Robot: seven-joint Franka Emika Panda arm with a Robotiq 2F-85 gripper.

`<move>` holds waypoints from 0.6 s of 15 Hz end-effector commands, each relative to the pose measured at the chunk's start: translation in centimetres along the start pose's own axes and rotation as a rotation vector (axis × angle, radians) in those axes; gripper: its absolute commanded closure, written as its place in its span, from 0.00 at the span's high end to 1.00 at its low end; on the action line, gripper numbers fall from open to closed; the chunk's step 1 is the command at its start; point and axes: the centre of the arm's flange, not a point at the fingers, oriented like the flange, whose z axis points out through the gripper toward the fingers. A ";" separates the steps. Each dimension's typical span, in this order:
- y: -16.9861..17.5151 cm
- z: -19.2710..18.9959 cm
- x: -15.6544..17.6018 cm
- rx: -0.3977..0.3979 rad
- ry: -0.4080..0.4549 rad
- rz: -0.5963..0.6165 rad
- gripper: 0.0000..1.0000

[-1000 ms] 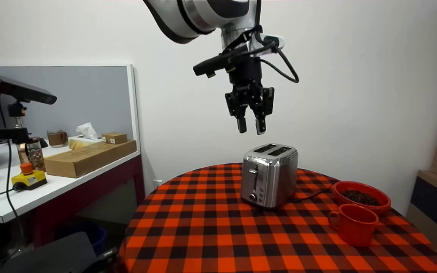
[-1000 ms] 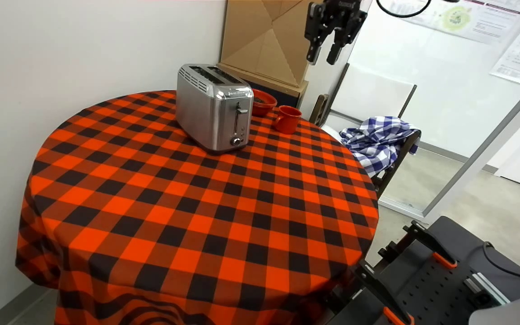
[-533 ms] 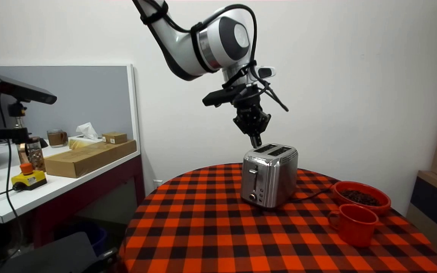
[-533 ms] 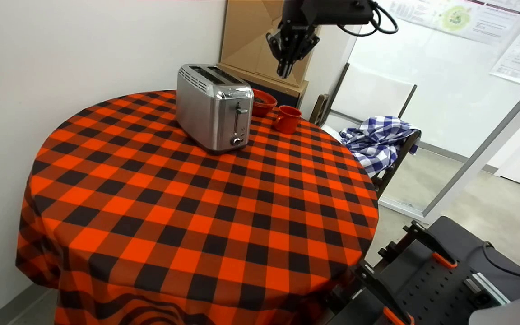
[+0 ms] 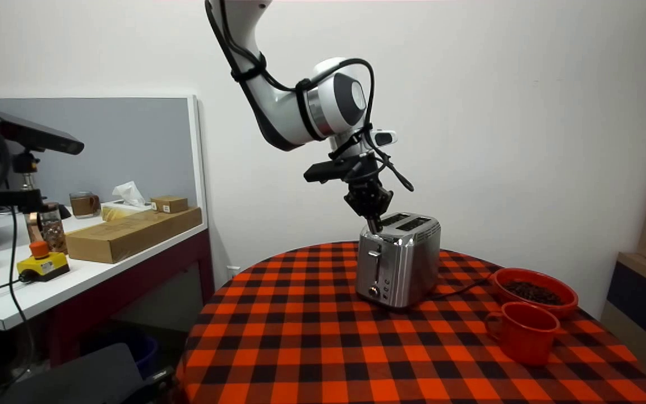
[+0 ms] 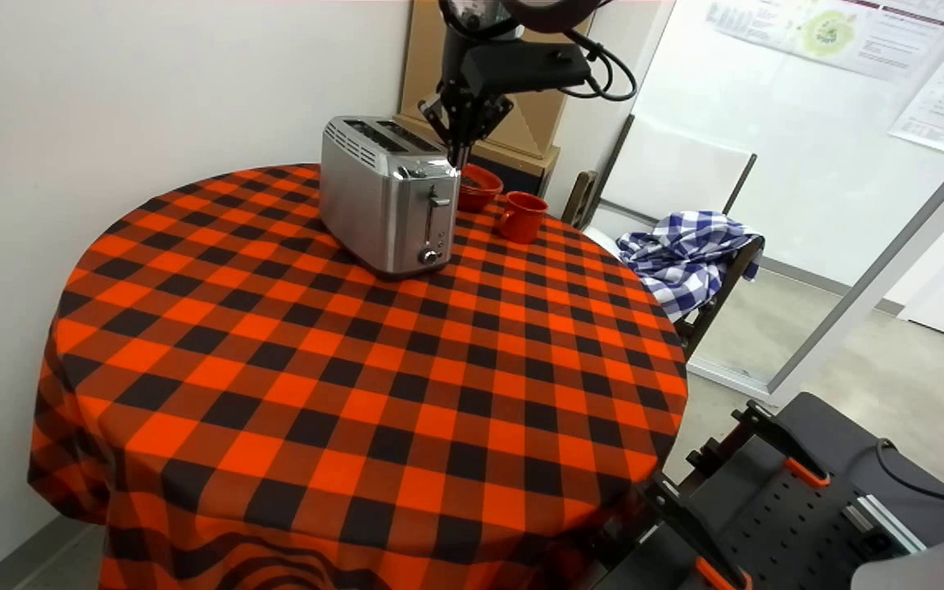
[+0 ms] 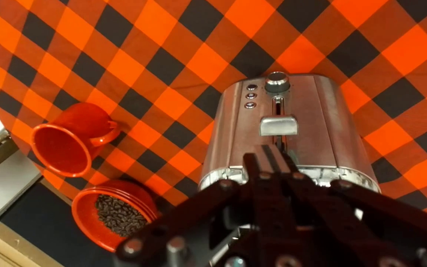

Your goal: Press down on the press handle on the toaster

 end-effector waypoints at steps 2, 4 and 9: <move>-1.7 2.6 3.0 -0.031 0.018 -0.001 0.02; -2.3 3.7 3.3 -0.039 0.013 -0.011 0.02; -3.9 6.3 3.0 -0.051 -0.022 -0.042 0.02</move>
